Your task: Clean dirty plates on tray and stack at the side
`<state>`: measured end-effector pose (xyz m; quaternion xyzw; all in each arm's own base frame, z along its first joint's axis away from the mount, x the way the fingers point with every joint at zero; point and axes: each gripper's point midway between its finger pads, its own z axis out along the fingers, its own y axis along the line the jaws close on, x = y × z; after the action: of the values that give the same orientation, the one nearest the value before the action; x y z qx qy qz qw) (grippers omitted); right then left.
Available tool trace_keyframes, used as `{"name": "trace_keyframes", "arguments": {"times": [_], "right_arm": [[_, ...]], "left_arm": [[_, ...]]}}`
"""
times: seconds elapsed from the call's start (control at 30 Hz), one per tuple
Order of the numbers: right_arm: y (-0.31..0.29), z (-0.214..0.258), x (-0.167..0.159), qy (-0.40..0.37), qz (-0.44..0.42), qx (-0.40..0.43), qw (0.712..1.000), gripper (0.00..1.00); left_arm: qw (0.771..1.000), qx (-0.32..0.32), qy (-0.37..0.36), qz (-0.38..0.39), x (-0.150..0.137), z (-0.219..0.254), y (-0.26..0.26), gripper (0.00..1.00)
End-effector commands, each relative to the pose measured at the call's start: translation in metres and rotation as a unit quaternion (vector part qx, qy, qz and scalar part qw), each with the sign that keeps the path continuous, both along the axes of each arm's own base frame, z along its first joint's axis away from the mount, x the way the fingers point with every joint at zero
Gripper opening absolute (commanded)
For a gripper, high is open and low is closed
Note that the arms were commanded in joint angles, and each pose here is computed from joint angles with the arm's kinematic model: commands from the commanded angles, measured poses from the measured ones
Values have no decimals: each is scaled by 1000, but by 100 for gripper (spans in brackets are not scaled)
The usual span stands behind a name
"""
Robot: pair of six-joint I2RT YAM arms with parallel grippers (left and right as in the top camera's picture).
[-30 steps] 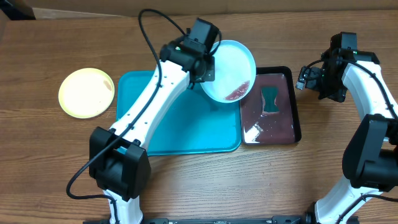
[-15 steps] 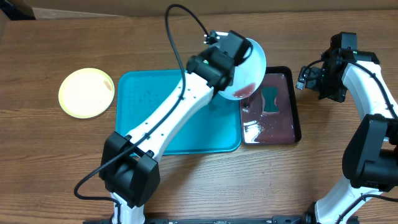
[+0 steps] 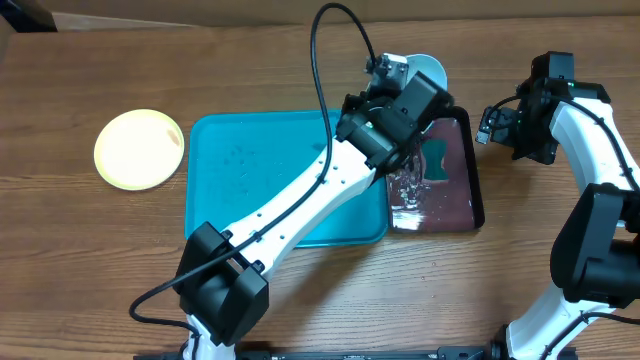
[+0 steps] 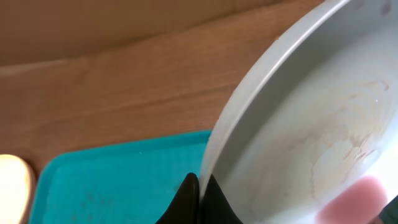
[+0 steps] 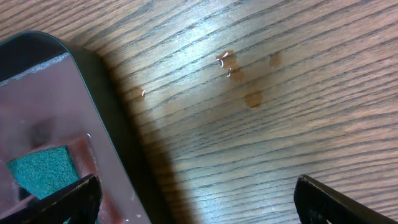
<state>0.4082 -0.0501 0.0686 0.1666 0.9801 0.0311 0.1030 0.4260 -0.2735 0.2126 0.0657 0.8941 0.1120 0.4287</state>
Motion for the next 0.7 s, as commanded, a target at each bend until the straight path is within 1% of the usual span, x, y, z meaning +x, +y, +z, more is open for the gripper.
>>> {"name": "trace_keyframes", "arguments": {"times": [0.0, 0.13, 0.27, 0.4, 0.5, 0.67], "right_arm": [[-2, 13, 5, -18, -3, -3, 1000, 100], [-2, 13, 5, -18, -3, -3, 1000, 100], [-2, 13, 5, -18, -3, -3, 1000, 100], [-2, 13, 5, -18, -3, -3, 1000, 100], [-2, 13, 5, -18, -3, -3, 1000, 100], [-2, 13, 5, -18, -3, -3, 1000, 100]], "left_arm": [[998, 38, -53, 13, -1, 27, -1, 4], [993, 72, -95, 14, -10, 44, -12, 4], [981, 113, -153, 29, -23, 69, -20, 4], [970, 134, -197, 49, -33, 89, -25, 4], [965, 140, -216, 57, -38, 99, -29, 4], [961, 152, -224, 48, -43, 107, -38, 4]]}}
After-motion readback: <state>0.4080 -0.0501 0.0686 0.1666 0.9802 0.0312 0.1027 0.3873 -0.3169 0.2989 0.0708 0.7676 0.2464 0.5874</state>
